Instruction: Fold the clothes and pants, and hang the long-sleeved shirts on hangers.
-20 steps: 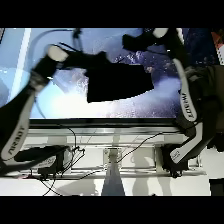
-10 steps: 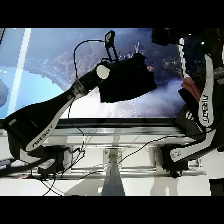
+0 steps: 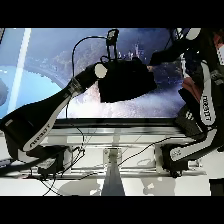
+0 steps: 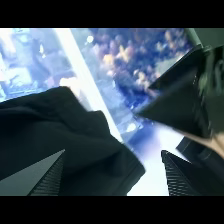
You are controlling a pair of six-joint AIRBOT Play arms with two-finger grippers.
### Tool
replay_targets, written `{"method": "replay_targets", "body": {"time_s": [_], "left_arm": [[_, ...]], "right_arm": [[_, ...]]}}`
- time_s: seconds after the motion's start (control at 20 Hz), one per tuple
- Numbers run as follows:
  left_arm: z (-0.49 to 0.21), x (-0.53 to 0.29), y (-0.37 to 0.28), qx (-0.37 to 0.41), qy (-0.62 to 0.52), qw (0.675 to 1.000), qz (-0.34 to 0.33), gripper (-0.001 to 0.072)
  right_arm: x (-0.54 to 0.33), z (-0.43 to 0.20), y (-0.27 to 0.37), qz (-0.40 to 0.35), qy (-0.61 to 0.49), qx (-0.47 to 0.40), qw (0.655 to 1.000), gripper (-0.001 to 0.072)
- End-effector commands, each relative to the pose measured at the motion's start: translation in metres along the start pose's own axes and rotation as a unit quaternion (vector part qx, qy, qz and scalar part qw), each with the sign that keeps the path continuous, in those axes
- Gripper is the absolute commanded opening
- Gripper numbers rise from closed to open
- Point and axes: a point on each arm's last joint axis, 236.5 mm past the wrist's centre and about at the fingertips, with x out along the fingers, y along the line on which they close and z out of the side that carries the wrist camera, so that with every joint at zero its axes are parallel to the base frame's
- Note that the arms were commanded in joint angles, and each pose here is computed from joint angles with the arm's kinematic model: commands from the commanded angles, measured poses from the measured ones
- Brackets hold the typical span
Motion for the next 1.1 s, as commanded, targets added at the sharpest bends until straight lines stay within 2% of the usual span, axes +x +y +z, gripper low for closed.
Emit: {"method": "replay_targets", "body": {"time_s": [0.0, 0.25, 0.45, 0.5, 0.55, 0.65, 0.75, 1.05], "left_arm": [[-0.005, -0.002, 0.006, 0.019, 0.017, 1.000, 0.007, 0.0704], [-0.005, -0.002, 0.006, 0.019, 0.017, 1.000, 0.007, 0.0704], [-0.006, -0.002, 0.006, 0.019, 0.019, 1.000, 0.007, 0.0704], [-0.006, -0.002, 0.006, 0.019, 0.020, 1.000, 0.007, 0.0703], [-0.006, -0.002, 0.006, 0.019, 0.020, 1.000, 0.007, 0.0704], [-0.006, -0.002, 0.006, 0.019, 0.020, 1.000, 0.006, 0.0704], [-0.006, -0.002, 0.006, 0.019, 0.020, 1.000, 0.006, 0.0703], [-0.006, -0.003, 0.006, 0.019, 0.020, 1.000, 0.007, 0.0704]], "right_arm": [[0.029, -0.021, 0.032, 0.055, 0.026, -0.074, 0.995, 0.0667], [0.039, -0.010, 0.055, 0.049, 0.017, -0.133, 0.990, 0.0664], [0.044, -0.014, 0.045, 0.011, 0.037, -0.159, 0.987, 0.0660], [0.045, -0.014, 0.040, -0.001, 0.039, -0.163, 0.986, 0.0636], [0.046, -0.012, 0.033, -0.015, 0.035, -0.161, 0.986, 0.0575], [0.048, 0.004, 0.013, -0.061, 0.000, -0.099, 0.993, 0.0573], [0.051, 0.019, -0.004, -0.094, -0.034, -0.013, 0.995, 0.0622], [0.075, -0.017, -0.038, -0.084, 0.013, 0.156, 0.984, 0.0622]]}}
